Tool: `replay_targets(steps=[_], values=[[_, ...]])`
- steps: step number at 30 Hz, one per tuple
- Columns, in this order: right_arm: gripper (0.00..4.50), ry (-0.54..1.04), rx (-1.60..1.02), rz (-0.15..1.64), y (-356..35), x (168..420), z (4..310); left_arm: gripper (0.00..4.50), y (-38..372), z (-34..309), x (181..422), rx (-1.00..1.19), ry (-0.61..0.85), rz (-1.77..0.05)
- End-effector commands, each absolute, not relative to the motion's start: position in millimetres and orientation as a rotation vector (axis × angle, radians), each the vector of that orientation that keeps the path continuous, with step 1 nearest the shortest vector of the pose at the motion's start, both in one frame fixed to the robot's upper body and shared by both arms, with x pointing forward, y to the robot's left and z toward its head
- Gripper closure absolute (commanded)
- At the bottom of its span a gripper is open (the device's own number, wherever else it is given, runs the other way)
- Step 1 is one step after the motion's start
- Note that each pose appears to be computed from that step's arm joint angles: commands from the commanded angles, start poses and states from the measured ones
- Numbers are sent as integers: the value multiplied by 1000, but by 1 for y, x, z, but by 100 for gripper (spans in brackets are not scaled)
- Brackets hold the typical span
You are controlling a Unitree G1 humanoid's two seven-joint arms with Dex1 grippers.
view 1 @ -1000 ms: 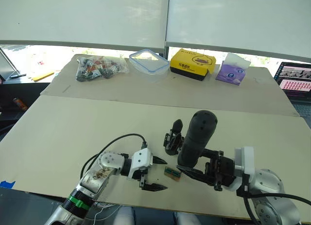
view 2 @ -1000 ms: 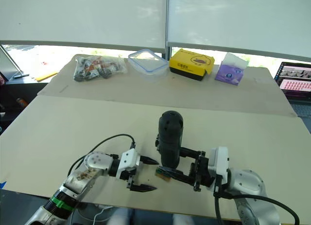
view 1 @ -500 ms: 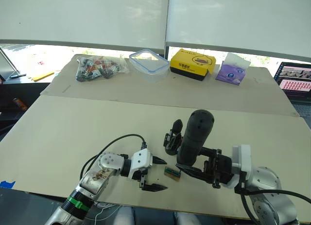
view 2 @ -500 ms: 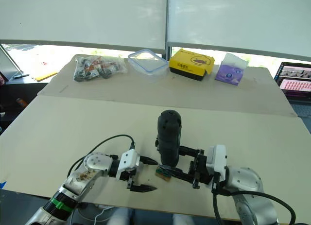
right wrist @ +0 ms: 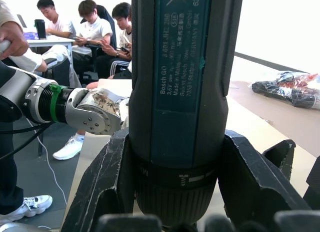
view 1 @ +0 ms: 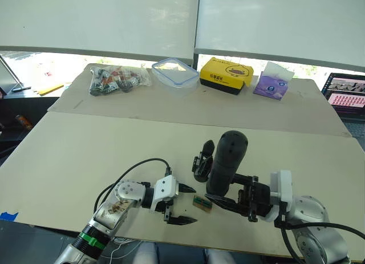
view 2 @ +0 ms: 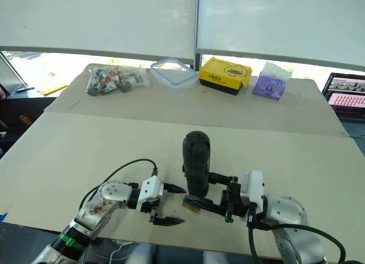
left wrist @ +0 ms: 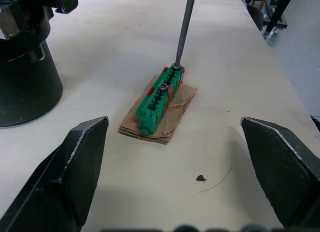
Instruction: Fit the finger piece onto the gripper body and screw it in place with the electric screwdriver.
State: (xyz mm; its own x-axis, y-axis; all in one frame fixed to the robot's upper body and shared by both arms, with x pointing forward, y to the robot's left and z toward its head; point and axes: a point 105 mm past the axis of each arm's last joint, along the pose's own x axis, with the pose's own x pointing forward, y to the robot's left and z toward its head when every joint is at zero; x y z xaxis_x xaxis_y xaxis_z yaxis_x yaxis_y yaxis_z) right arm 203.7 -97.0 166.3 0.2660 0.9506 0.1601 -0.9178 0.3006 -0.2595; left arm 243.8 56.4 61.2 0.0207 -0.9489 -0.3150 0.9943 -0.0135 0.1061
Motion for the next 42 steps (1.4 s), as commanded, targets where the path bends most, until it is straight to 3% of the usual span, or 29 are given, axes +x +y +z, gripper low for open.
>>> replay_targets(steps=[1, 24, 42], values=[[259, -381, -156, 1280, -95, 200, 178, 0, 57, 53, 241, 325, 196, -1548], [259, -360, -161, 1282, -92, 203, 172, 0, 59, 47, 243, 321, 196, -1538], [259, -418, -130, 1289, -98, 200, 195, 0, 68, 52, 249, 317, 170, -1501]])
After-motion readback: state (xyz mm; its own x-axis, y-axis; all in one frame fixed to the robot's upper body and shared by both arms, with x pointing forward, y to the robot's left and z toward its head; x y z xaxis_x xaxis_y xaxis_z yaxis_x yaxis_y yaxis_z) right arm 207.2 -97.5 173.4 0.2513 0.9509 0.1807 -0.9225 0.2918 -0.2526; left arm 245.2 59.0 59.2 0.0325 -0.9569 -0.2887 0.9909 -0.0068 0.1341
